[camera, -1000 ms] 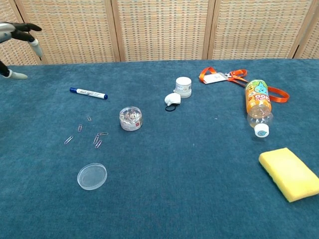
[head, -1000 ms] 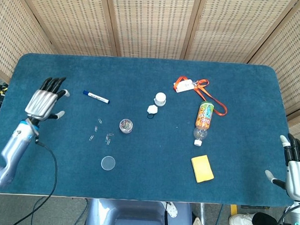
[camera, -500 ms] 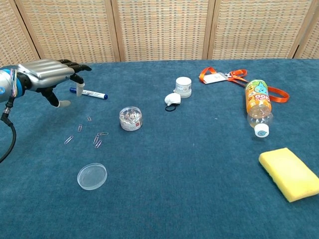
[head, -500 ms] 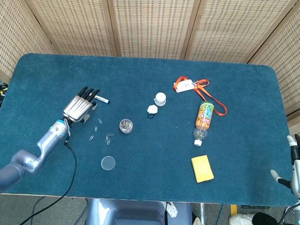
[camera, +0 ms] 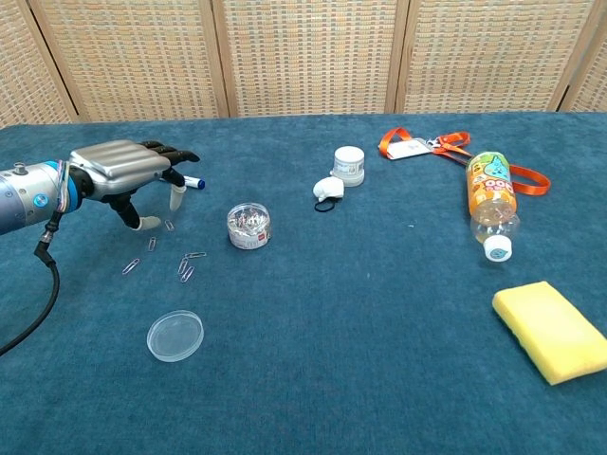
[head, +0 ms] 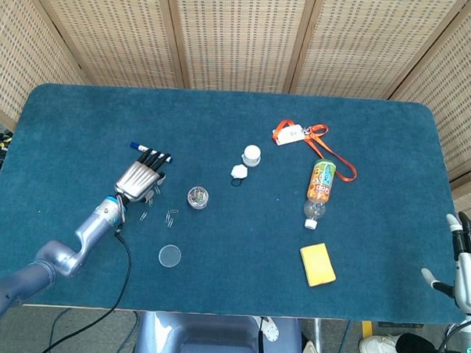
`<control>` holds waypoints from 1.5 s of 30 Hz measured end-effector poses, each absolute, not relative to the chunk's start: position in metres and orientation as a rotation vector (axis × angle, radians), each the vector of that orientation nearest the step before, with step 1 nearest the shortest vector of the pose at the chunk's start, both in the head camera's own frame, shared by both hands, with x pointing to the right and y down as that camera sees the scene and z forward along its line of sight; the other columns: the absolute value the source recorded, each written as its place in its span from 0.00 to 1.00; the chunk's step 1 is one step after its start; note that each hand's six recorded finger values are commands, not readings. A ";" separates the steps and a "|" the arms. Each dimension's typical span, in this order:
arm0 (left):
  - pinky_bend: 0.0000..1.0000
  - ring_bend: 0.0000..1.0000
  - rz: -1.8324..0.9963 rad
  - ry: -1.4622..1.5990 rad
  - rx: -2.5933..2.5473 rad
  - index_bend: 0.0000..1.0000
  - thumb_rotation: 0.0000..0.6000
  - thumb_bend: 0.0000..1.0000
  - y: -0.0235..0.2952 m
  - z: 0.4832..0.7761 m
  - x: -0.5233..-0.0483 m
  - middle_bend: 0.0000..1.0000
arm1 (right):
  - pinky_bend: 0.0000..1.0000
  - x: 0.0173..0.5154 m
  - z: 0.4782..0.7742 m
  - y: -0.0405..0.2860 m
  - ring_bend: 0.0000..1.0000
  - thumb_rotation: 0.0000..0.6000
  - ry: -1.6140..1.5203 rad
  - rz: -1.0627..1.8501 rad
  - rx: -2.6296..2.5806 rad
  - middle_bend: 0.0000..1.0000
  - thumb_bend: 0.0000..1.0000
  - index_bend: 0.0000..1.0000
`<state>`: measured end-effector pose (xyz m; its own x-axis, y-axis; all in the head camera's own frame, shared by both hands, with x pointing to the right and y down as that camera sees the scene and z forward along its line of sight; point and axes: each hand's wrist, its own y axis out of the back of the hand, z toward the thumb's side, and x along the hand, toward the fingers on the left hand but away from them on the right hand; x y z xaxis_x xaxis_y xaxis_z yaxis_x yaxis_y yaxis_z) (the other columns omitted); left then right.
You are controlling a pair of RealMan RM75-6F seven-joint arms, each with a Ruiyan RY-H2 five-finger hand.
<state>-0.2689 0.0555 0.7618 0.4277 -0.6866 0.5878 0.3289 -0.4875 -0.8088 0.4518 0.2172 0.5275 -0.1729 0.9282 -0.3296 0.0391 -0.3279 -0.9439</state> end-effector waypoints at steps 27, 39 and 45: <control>0.00 0.00 -1.311 0.307 -1.673 0.48 1.00 0.36 0.059 0.780 -0.268 0.00 | 0.00 0.458 0.529 0.215 0.00 1.00 -1.191 1.606 -1.370 0.00 0.00 0.00; 0.00 0.00 -1.294 0.332 -1.686 0.66 1.00 0.37 0.064 0.782 -0.266 0.00 | 0.00 0.459 0.528 0.215 0.00 1.00 -1.198 1.600 -1.377 0.00 0.00 0.00; 0.00 0.00 -1.273 0.328 -1.661 0.67 1.00 0.40 0.063 0.777 -0.270 0.00 | 0.00 0.459 0.526 0.215 0.00 1.00 -1.206 1.592 -1.386 0.00 0.00 0.00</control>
